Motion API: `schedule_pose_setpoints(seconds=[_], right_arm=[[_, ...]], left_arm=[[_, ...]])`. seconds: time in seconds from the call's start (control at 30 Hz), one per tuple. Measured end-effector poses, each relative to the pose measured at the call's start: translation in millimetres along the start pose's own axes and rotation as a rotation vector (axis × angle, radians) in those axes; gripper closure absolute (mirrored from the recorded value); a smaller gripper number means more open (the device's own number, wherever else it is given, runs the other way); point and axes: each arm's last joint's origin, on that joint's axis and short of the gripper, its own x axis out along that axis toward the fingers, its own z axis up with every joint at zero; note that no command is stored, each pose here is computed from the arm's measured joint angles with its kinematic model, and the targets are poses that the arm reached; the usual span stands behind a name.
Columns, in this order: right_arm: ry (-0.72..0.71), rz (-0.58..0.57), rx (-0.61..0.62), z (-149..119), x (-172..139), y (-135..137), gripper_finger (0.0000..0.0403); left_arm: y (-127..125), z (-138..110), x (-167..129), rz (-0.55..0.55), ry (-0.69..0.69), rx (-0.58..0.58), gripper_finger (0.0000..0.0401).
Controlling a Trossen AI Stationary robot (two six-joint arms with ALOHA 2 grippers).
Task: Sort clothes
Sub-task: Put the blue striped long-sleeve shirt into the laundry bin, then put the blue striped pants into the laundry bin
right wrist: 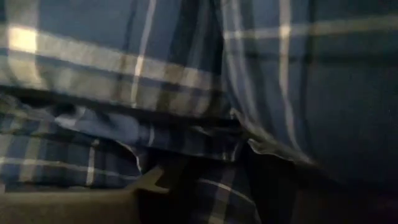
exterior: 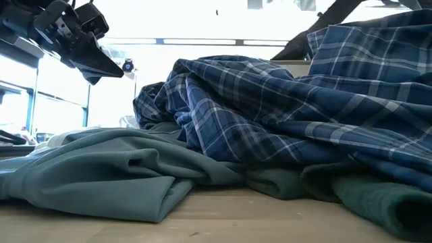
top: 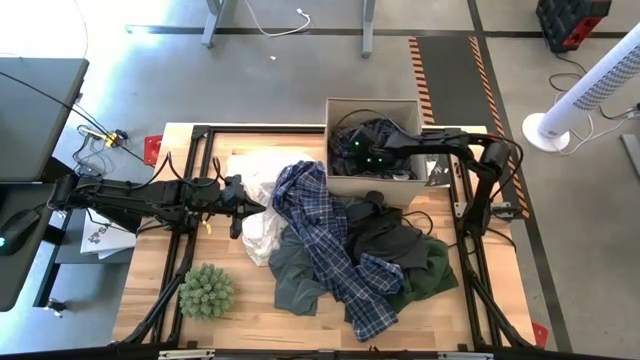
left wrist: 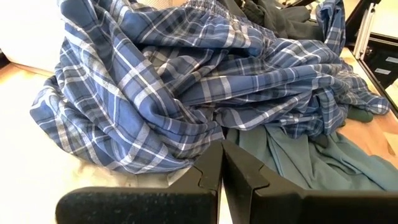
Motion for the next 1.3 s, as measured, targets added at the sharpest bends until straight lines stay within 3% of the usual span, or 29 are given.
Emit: schedule_pose_setpoints(seconds=[0.1,0.2,0.3,0.47,0.67,0.83,1.07,1.17,1.3], right_arm=[[-0.099,-0.019,-0.054,13,-30,11,0.027],[-0.307,-0.062,-0.094,29,-87,30,0.027],[-0.481,-0.127,-0.131,25,-141,51,0.027],[-0.769,-0.022,-0.25,-6,-223,97,0.027],[-0.867,0.201,-0.558,-75,-254,153,0.027],[-0.787,0.374,-0.641,-134,-252,184,0.027],[-0.508,0.584,-0.504,-189,-236,205,0.027],[-0.363,0.566,-0.4,-199,-227,202,0.027],[-0.182,0.408,-0.292,-204,-214,184,0.0261]], left_arm=[[0,0,0,0.0,0.0,0.0,0.0394],[0,0,0,0.0,0.001,0.0,0.0394],[0,0,0,-0.001,0.004,0.0,0.0394],[0,-2,0,-0.004,0.017,0.001,0.0394],[0,-2,0,-0.006,0.022,-0.02,0.0394],[-1,-2,0,-0.028,0.029,-0.024,0.0394],[-1,-2,0,-0.029,0.029,-0.024,0.0394],[-1,-2,0,-0.029,0.028,-0.024,0.0394],[-1,-2,0,-0.029,0.027,-0.02,0.0394]])
